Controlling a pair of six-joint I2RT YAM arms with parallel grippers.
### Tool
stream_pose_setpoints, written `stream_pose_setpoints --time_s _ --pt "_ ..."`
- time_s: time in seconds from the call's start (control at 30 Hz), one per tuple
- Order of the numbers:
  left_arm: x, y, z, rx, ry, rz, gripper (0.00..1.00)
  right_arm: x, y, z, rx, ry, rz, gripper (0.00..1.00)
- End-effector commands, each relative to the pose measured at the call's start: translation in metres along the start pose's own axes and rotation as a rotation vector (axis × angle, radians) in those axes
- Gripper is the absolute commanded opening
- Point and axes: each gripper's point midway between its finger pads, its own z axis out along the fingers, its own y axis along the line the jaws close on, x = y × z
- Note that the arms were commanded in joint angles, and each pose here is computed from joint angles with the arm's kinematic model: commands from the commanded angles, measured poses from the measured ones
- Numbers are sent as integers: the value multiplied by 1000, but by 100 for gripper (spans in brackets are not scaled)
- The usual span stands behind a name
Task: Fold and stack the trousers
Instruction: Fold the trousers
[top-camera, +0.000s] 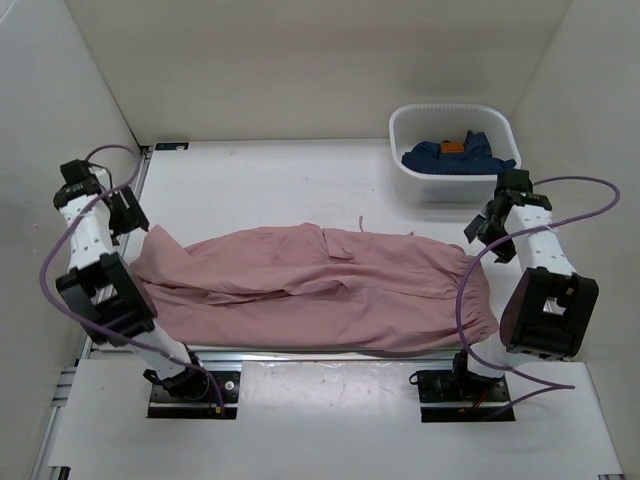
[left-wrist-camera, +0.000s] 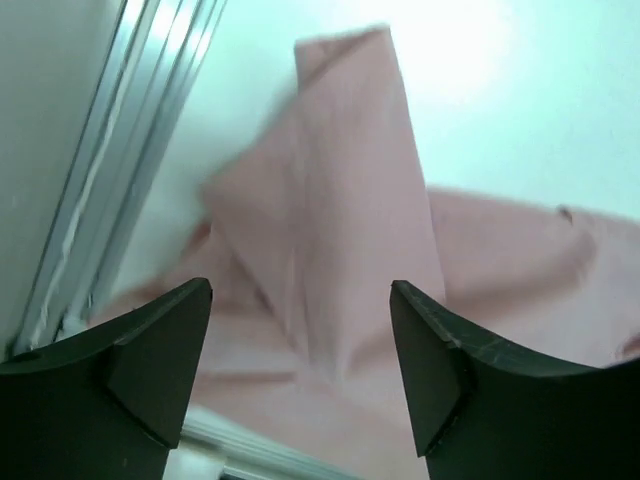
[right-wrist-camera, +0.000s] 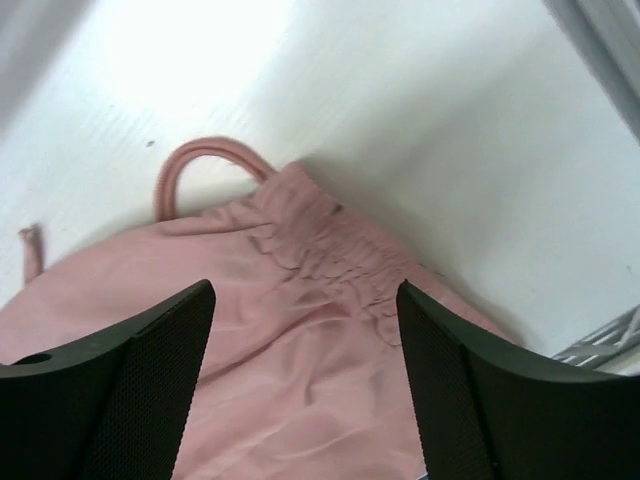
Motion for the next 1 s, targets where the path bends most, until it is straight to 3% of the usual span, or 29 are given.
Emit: stream_pose_setpoints --time_s 0.0,0.17,0.23,0.43,0.53,0.57,0.6,0.63,0.67,0.7,0.73,0.97 --pt "-3 -1 52 -31 91 26 85 4 21 4 -57 74 -22 79" --pt "-26 -30 110 -8 128 94 94 5 64 29 -84 166 -43 80" --pt "-15 -29 137 -39 186 108 100 12 76 36 -101 209 -27 81" --pt "18 -10 175 -102 300 106 100 38 82 68 -72 318 -13 81" --pt "35 -12 177 -82 339 103 80 53 76 84 -32 370 -21 72" --pt "39 -14 178 -72 349 101 69 59 73 89 -22 385 -24 56" --pt "43 -14 178 -73 360 101 31 66 69 90 -10 399 -26 47" --pt "45 -13 175 -73 361 101 14 64 71 91 -16 392 -25 37" --pt "40 -14 171 -72 346 101 14 64 63 94 0 394 -25 28" --pt "30 -15 168 -71 319 101 14 60 62 91 -6 383 -14 10" --pt "19 -16 163 -69 290 101 14 54 61 87 -7 359 -13 3" --pt "-113 -24 72 -49 -120 83 14 -5 35 40 -24 147 32 0"
